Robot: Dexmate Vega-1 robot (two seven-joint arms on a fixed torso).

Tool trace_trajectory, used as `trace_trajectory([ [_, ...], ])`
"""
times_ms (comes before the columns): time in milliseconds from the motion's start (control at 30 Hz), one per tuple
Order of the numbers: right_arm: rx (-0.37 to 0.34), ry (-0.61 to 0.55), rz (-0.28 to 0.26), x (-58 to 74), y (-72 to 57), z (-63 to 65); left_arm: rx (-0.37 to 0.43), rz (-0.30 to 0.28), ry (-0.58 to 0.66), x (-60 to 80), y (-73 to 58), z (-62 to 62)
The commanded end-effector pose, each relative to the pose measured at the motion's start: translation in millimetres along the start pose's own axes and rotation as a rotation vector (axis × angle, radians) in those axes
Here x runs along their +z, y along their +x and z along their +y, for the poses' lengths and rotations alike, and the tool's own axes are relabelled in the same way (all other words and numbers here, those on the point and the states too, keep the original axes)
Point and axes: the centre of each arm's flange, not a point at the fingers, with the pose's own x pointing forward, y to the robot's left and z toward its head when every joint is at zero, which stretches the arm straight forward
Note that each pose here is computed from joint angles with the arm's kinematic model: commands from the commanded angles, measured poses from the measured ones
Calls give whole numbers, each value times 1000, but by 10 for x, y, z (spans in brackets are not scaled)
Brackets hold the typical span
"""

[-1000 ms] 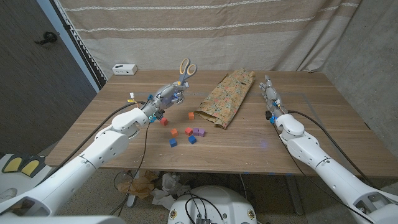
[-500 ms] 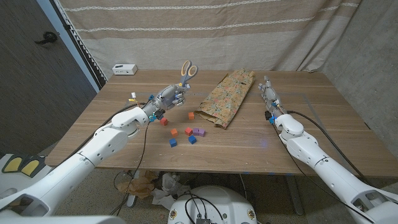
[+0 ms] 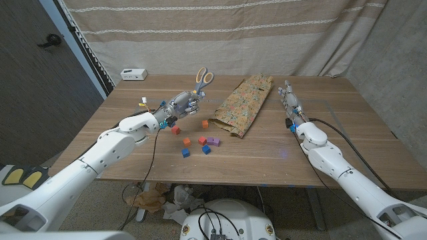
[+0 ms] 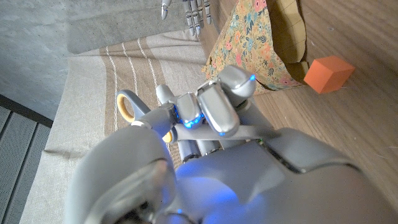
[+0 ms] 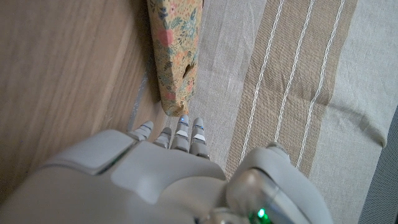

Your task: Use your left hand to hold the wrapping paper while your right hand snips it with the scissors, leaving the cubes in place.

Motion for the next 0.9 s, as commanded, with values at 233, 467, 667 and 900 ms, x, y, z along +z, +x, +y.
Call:
trace_trajectory([
  [233,34,-18,-66,143,-38,58,-50,65,-2,68,222,-27],
  [467,35,-25,-85,204,-65,46,-89,77,-4,57,345,-57],
  [667,54,-37,-120,306,-99,41,-124,101,2,50,441,-94],
  [900,85,-63,-162,428,-122,45,-149,131,22,83,509,-144],
])
